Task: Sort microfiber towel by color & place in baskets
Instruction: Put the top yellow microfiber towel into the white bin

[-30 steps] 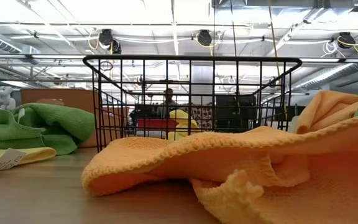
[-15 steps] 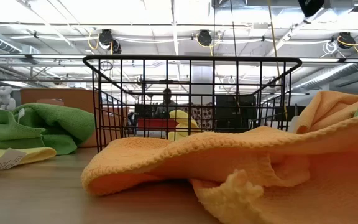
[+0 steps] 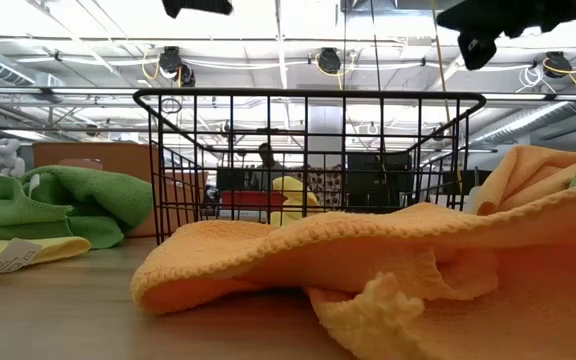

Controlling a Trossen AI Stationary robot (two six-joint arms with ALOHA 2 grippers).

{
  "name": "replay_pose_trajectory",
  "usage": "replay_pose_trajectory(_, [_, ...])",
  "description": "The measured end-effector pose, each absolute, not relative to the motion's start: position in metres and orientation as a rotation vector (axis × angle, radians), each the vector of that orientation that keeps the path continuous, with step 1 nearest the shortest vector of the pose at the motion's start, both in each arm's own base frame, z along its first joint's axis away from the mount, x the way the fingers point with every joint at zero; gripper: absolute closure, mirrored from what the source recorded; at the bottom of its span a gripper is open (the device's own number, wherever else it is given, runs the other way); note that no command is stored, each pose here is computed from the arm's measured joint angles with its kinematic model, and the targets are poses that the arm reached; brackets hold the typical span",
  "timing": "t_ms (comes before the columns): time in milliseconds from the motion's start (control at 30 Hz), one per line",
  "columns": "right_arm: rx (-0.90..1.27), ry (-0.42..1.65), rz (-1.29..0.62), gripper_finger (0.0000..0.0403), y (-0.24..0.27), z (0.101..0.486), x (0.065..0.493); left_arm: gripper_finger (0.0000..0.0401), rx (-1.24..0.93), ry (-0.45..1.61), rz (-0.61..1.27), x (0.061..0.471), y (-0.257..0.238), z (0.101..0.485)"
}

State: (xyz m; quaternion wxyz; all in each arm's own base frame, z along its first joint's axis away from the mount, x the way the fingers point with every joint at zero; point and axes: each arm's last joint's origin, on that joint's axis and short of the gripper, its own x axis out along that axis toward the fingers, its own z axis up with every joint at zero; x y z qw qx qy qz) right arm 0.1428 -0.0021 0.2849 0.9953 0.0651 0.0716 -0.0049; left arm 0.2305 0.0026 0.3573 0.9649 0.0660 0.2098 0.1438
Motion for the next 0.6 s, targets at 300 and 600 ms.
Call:
replay_pose_trajectory(300, [0.123,0.191,-0.007,0.0403,-0.002,0.273,0.15,0.0326,0.099,0.398,0.385,0.254,0.033,0.349])
replay_pose_trajectory(600, [0.076,0.231,-0.003,0.0403,-0.002,0.268,0.152,0.0274,0.096,0.387,0.365,0.266,0.066,0.349])
